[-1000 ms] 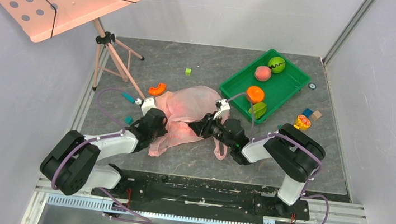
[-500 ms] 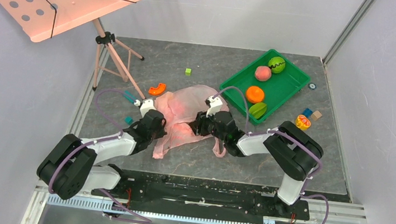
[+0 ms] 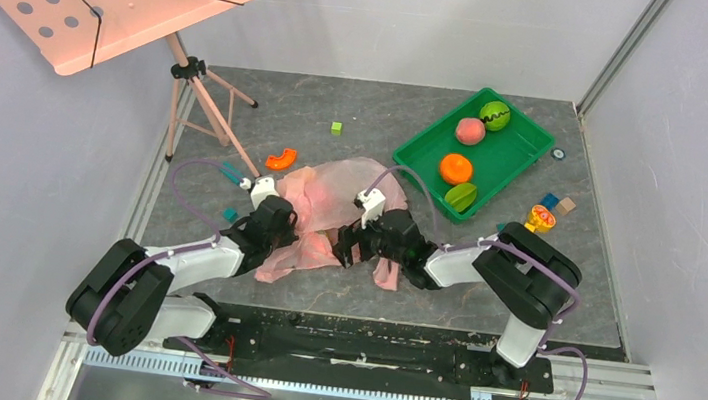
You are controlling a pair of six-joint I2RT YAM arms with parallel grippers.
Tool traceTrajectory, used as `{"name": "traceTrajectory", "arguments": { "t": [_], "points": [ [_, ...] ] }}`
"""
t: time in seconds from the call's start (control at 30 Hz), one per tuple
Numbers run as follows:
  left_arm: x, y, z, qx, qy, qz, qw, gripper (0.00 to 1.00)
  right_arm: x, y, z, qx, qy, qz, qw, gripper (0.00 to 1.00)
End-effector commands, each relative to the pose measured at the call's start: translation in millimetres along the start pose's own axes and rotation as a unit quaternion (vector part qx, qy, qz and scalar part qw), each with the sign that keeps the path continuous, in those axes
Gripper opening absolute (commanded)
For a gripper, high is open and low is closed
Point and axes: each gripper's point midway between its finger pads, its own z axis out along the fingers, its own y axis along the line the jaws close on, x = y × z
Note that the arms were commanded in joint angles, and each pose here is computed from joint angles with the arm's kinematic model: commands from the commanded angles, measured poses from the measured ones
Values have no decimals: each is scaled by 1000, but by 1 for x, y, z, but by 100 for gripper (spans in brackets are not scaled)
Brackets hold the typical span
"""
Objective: Take the fake fruits out of the plastic bag
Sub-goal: Take out the fake fruit from the plastic bag.
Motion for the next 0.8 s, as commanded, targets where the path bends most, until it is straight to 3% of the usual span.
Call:
{"name": "traceTrajectory", "arguments": {
  "t": [0.0, 0.23, 0.5, 0.77],
  "points": [
    [-6, -4, 1, 3, -3, 11, 1000, 2, -7, 20, -1, -29, -5, -54, 998, 98],
    [-6, -5, 0, 7, -1, 13, 1000, 2, -27, 31, 19, -34, -14, -62, 997, 98],
    [-4, -3, 0, 5, 1, 14, 1000, 2, -36, 28, 11, -4, -24, -57, 998, 98],
    [-1, -5, 0, 12, 6, 9, 1000, 2, -46, 44, 15, -33, -35, -41, 998, 98]
  ]
}}
